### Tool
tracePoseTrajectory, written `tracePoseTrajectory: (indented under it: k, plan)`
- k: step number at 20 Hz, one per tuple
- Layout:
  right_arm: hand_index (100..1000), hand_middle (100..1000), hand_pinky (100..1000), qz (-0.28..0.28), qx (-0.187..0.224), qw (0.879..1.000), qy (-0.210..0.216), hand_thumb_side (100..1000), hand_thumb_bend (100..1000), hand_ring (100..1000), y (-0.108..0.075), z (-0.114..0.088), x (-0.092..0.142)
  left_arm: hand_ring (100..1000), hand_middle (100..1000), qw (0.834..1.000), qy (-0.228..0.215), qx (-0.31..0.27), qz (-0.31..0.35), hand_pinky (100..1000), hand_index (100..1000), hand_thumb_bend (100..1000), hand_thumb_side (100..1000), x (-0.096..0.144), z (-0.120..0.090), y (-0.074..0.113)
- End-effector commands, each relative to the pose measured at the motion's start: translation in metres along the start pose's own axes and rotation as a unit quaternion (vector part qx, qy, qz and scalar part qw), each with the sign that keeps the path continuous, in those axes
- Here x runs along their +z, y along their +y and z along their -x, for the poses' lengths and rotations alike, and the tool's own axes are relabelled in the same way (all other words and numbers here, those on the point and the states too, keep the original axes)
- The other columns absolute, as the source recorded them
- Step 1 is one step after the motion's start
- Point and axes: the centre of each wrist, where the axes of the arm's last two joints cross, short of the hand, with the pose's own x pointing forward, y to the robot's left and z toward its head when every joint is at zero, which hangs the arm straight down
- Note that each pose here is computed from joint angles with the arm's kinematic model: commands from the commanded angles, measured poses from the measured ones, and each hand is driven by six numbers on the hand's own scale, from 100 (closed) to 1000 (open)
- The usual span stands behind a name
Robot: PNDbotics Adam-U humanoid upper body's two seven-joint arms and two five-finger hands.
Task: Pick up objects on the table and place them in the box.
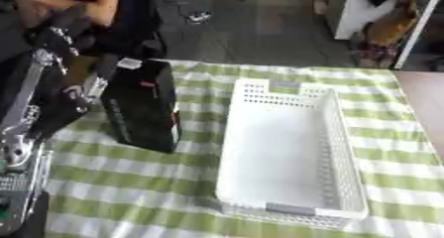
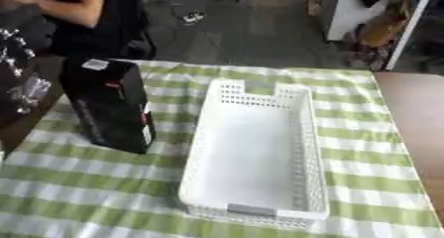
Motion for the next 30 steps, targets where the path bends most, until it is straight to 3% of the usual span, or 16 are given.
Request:
tracePoseTrajectory:
  k: [1, 11, 15, 17, 22, 26, 30]
  plan:
    - [974, 851, 769, -0.001, 0.003, 1.0, -0.013, 733, 100, 817, -0.001, -0.005, -0.004, 1000, 1000, 1.0, -0.015, -0.014, -0.001, 928, 1000, 710, 518, -0.004, -0.007, 0.008]
    - [975, 851, 769, -0.001, 0.003, 1.0, -0.012, 732, 100, 817, -0.001, -0.005, -0.004, 1000, 1000, 1.0, -0.015, -0.019, 0.001, 929, 1000, 704, 522, -0.004, -0.007, 0.009]
    - [975, 852, 769, -0.005, 0.004, 1.0, -0.012, 732, 100, 817, -0.001, -0.005, -0.005, 1000, 1000, 0.995, -0.024, -0.083, 0.056, 934, 1000, 736, 531, -0.01, -0.012, 0.025]
    - [975, 852, 770, -0.007, 0.005, 1.0, -0.012, 732, 100, 817, -0.002, -0.005, -0.005, 1000, 1000, 0.982, -0.026, -0.149, 0.112, 938, 1000, 750, 560, -0.014, -0.015, 0.038]
    - [976, 853, 770, -0.011, 0.01, 1.0, -0.007, 729, 100, 818, -0.004, -0.004, -0.004, 1000, 1000, 0.923, -0.026, -0.305, 0.235, 942, 1000, 818, 581, -0.027, -0.022, 0.068]
    - [977, 853, 771, -0.013, 0.011, 1.0, -0.004, 728, 100, 818, -0.004, -0.003, -0.003, 1000, 1000, 0.897, -0.032, -0.348, 0.27, 941, 1000, 840, 591, -0.033, -0.024, 0.075]
    - [977, 853, 771, -0.012, 0.012, 1.0, -0.004, 727, 100, 818, -0.005, -0.002, -0.003, 998, 1000, 0.887, -0.037, -0.362, 0.285, 941, 1000, 855, 596, -0.037, -0.025, 0.076]
